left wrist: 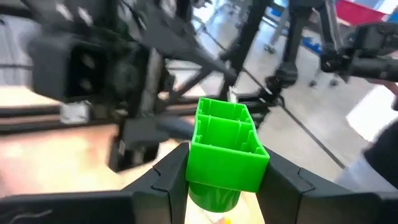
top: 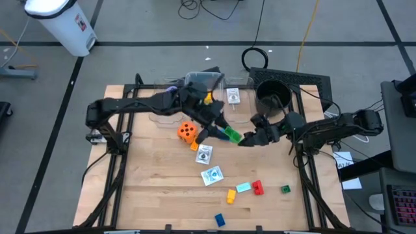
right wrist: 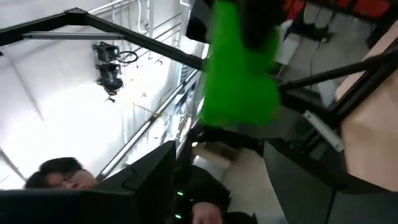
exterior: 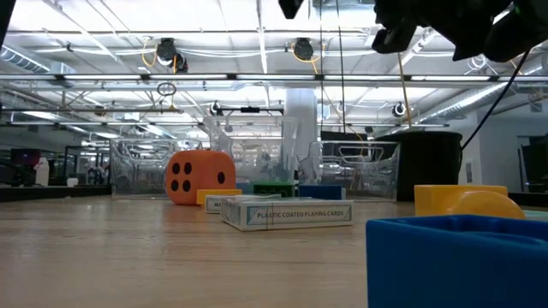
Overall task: Pick & Place Toys
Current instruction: Put the green two stud game piece into the middle transparent bin
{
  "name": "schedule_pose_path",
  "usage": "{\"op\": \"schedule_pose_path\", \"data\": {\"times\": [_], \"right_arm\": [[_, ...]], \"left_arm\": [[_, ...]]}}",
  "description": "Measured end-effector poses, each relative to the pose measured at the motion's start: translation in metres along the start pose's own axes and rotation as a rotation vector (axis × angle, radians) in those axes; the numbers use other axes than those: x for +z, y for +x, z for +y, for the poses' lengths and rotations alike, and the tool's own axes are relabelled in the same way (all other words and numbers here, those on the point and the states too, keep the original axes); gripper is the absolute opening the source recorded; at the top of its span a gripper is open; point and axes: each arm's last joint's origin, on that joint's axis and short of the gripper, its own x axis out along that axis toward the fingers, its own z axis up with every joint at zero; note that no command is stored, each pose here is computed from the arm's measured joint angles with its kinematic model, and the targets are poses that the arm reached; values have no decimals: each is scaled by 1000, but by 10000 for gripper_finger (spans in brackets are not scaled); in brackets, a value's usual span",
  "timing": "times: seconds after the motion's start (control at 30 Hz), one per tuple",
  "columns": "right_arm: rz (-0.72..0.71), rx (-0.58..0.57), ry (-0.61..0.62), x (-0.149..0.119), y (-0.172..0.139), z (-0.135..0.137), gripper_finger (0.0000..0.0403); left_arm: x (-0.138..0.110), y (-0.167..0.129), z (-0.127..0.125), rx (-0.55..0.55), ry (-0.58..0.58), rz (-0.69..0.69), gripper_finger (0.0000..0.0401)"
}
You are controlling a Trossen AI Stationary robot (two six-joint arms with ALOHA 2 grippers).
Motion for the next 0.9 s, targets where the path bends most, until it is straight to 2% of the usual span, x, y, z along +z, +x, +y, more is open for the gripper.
{"op": "schedule_pose_path", "data": {"times": [0.2, 0.3, 0.5, 0.7, 0.8, 0.9], "right_arm": [[-52, -40, -74, 9, -5, -4, 236], [-136, -76, -99, 13, -6, -7, 234], [-324, -167, -206, 18, -8, -10, 232], [-424, -230, -327, 21, -9, -11, 230], [-426, -232, -307, 21, -9, -11, 226], [-417, -258, -288, 20, -9, -14, 223]], "left_arm": [[11, -44, 3, 112, -26, 9, 138], [11, -64, 10, 189, -64, 26, 139], [0, -93, 28, 393, -122, 128, 148], [-12, -116, 58, 615, -170, 193, 139], [-17, -124, 73, 681, -188, 209, 147], [-29, -127, 88, 701, -227, 264, 148]]}}
